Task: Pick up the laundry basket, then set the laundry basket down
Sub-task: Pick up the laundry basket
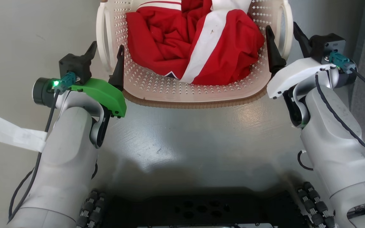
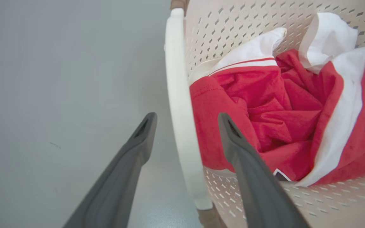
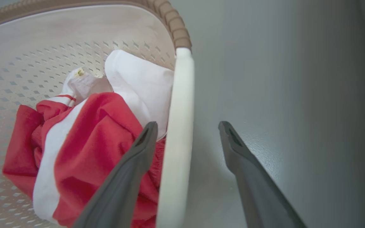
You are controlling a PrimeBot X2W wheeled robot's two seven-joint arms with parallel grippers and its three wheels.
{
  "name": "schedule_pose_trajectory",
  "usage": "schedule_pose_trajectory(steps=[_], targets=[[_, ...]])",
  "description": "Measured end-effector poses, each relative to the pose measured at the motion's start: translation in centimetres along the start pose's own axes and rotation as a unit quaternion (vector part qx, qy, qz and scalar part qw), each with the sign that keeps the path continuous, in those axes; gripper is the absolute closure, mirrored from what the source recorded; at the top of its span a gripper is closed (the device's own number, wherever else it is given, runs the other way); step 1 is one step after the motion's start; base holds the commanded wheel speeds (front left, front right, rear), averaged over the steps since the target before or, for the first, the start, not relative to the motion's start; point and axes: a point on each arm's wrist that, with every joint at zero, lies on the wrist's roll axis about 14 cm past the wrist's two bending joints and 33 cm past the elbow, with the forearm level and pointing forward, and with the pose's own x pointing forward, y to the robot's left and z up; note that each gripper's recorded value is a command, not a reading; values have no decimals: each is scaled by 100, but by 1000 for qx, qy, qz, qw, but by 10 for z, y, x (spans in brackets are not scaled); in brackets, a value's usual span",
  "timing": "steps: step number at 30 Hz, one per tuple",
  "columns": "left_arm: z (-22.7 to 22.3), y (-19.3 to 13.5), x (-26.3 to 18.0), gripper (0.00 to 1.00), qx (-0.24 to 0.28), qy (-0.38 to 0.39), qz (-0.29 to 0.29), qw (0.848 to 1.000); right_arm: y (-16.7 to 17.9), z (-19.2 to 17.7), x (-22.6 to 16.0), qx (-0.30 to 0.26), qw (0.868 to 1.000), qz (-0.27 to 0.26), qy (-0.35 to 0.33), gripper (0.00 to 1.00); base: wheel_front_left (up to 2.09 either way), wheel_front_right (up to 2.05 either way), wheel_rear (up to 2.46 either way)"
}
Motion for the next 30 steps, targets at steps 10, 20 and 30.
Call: schedule_pose_trajectory(steps=[10, 20, 30], targets=[[-7, 1, 2, 0, -5, 14, -4, 1000, 12, -12, 4, 10, 1000, 20, 20, 0, 0, 0, 0], [-22, 1, 1, 0, -20, 41, -4, 999, 17, -17, 7, 11, 999, 28, 32, 57, 0, 0, 0], [-19, -9, 5, 100, -33, 43, -18, 998, 16, -16, 9, 19, 999, 19, 37, 100, 0, 0, 0]])
